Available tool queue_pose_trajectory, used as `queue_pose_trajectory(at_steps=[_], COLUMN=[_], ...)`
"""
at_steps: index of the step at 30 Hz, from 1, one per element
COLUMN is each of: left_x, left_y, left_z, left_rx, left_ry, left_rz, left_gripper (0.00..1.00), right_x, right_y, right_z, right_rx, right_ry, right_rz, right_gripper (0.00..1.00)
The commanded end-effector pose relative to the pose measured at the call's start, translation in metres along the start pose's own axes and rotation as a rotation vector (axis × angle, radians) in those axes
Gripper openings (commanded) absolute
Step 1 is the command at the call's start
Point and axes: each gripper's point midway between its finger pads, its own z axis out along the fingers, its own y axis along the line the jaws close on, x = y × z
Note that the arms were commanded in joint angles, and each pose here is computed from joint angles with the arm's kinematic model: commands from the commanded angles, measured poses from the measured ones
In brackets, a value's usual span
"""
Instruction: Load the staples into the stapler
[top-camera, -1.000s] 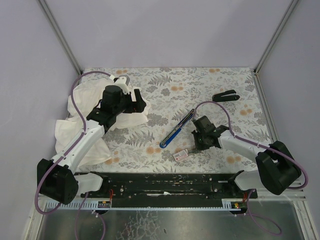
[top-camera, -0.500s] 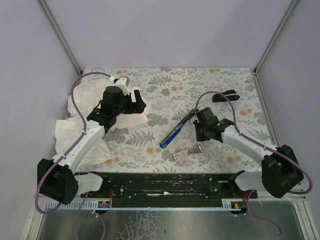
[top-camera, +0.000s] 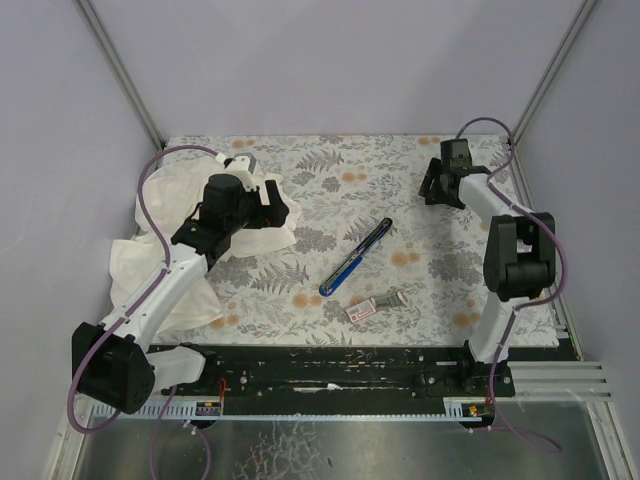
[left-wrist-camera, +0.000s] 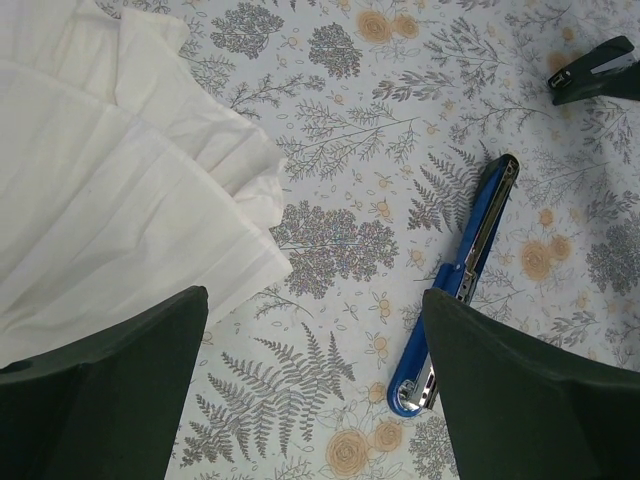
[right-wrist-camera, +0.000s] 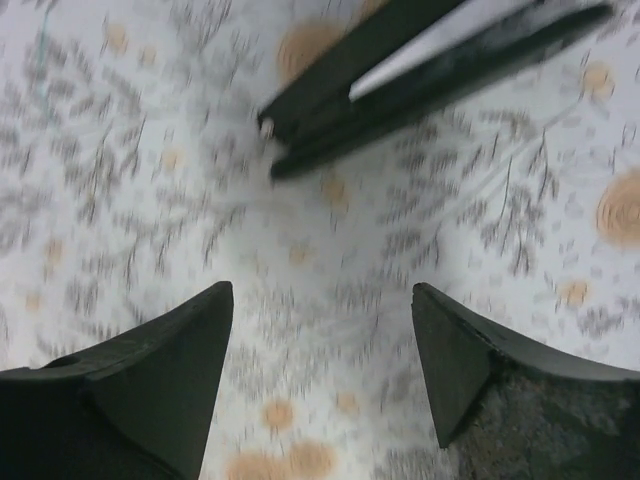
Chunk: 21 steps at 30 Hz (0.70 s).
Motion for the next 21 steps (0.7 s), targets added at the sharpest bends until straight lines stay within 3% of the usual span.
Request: queue_pose_trajectory(at_steps=[1,6,11,17,21], left_x=[-0.008,-0.007,-0.005,-0.001,0.001], left_y=[0.003,0.004,0.003,0.003,0.0], left_z=[-0.003,-0.001,0.001,0.004,0.005], left_rx=[-0.018,-0.022,-0.013,-0.011,0.003], left_ry=[-0.032,-0.025,-0.011,0.002,0.014], left_rz=[0.019,0.019,0.016,0.011,0.002], left_gripper=[0.88,0.88,0.88,0.88,0.88], right_x=[-0.043,-0.05,-0.046,-0.023,0.017], right_y=[-0.009,-0.024,-0.028,-0.032,-0.053], right_z=[0.033,0.068,0.087,0.084,0.066], right_rx=[0.101,0.206,0.2,0.183,0.2], right_ry=[-0.063,-0.031,-0.008,0.053,0.106], right_rz=[0.076,0.107,0.147,0.091,0.057], right_gripper=[0.81,0.85,0.86,0.72,0.67])
